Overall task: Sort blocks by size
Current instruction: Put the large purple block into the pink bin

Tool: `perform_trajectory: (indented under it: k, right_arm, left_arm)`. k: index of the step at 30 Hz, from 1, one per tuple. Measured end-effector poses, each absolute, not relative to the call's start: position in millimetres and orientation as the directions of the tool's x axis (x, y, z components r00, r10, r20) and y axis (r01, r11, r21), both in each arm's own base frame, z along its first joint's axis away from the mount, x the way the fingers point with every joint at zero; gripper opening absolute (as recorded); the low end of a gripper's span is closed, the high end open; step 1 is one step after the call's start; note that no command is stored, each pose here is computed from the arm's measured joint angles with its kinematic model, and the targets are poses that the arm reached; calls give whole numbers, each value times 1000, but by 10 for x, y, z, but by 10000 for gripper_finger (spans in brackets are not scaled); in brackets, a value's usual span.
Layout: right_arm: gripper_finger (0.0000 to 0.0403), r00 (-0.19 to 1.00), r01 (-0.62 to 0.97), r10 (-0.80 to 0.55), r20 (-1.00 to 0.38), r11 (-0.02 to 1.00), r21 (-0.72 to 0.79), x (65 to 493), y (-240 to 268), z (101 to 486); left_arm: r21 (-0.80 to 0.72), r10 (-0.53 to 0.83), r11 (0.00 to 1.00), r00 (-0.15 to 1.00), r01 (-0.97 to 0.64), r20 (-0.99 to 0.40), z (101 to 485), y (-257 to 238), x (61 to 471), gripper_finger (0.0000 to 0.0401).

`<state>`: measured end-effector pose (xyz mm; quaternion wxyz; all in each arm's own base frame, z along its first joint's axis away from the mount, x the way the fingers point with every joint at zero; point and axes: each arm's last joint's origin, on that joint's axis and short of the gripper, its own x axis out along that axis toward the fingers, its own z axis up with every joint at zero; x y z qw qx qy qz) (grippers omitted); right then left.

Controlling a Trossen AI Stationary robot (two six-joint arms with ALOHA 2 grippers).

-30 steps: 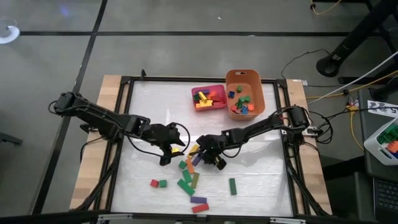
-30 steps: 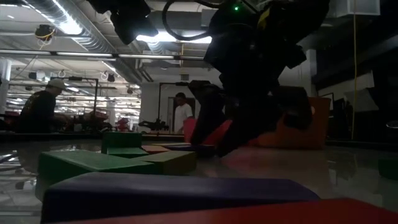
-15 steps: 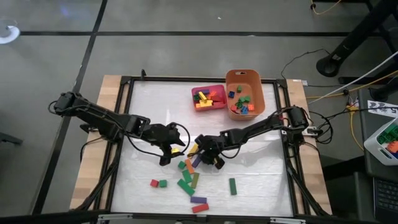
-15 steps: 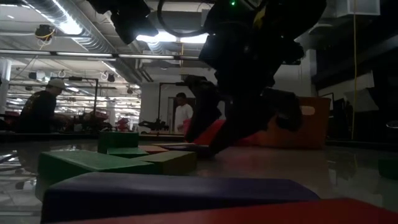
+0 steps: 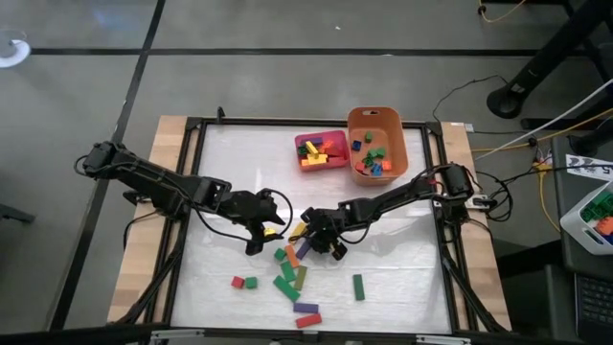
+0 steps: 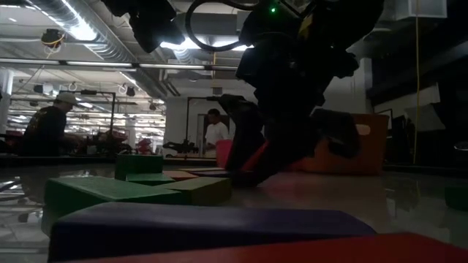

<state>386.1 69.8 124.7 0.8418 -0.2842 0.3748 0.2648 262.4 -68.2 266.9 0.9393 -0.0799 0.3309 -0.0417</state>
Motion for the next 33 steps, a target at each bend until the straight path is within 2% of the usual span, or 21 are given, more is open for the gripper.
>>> perform_trajectory:
  k: [8, 14, 18, 21, 24, 29, 33]
  right_arm:
    - [100, 588, -656, 234, -775, 698, -287, 3871, 701, 1248]
    - [106, 578, -658, 228, -783, 698, -282, 3848, 696, 1332]
    - [109, 568, -652, 185, -802, 696, -301, 3892, 689, 1621]
    - [105, 529, -664, 81, -845, 659, -353, 3904, 663, 1812]
    - [103, 494, -668, -82, -866, 602, -438, 3924, 618, 2002]
    - [103, 450, -618, -434, -781, 480, -623, 3955, 407, 2317]
    - [102, 404, -550, -587, -702, 457, -699, 3997, 80, 2447]
  left_arm:
    - [-180, -149, 983, 775, 46, -614, 2670, -743, 2608, 182]
    - [-205, -175, 977, 773, 60, -609, 2702, -816, 2554, 182]
    - [-216, -184, 974, 772, 63, -608, 2750, -850, 2475, 182]
    - [-206, -170, 977, 777, 53, -606, 2783, -867, 2422, 182]
    - [-207, -161, 978, 776, 41, -609, 2787, -887, 2400, 182]
    - [-209, -155, 978, 752, 23, -641, 2759, -902, 2361, 182]
    - [-199, -148, 980, 744, 20, -652, 2749, -897, 2352, 182]
